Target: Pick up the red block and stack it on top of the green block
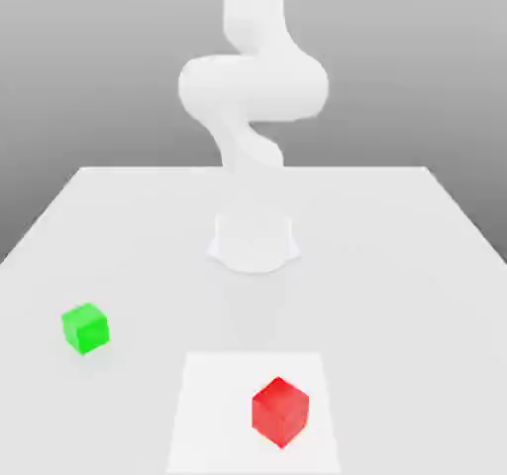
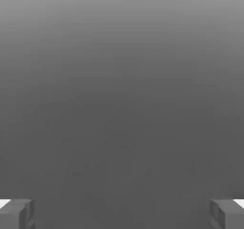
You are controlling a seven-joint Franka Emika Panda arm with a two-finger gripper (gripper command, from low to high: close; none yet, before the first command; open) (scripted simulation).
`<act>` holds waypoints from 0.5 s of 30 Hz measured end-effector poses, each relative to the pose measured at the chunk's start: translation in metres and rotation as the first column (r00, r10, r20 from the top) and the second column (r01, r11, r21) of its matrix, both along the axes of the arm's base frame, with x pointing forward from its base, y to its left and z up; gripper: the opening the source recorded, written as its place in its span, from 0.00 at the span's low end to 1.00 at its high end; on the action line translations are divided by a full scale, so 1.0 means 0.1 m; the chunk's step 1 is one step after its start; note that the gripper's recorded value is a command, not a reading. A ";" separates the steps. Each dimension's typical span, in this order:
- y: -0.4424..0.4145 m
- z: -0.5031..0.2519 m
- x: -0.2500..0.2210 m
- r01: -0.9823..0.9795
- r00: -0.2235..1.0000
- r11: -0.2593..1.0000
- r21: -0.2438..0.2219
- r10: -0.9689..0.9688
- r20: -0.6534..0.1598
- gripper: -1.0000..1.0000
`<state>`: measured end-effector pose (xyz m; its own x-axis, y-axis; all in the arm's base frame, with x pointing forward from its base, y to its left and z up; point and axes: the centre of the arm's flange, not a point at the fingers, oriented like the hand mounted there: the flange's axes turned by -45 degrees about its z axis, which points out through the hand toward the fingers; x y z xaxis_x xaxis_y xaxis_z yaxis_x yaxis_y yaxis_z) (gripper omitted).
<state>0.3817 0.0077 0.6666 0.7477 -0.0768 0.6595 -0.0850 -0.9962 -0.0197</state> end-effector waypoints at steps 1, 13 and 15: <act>0.02 -0.20 0.14 0.031 0.999 0.999 0.006 -0.031 -0.033 0.50; 0.08 -2.68 0.92 0.365 0.863 0.930 0.041 -0.322 -0.389 0.50; 0.09 -3.09 0.91 0.416 0.822 0.908 0.043 -0.356 -0.445 0.50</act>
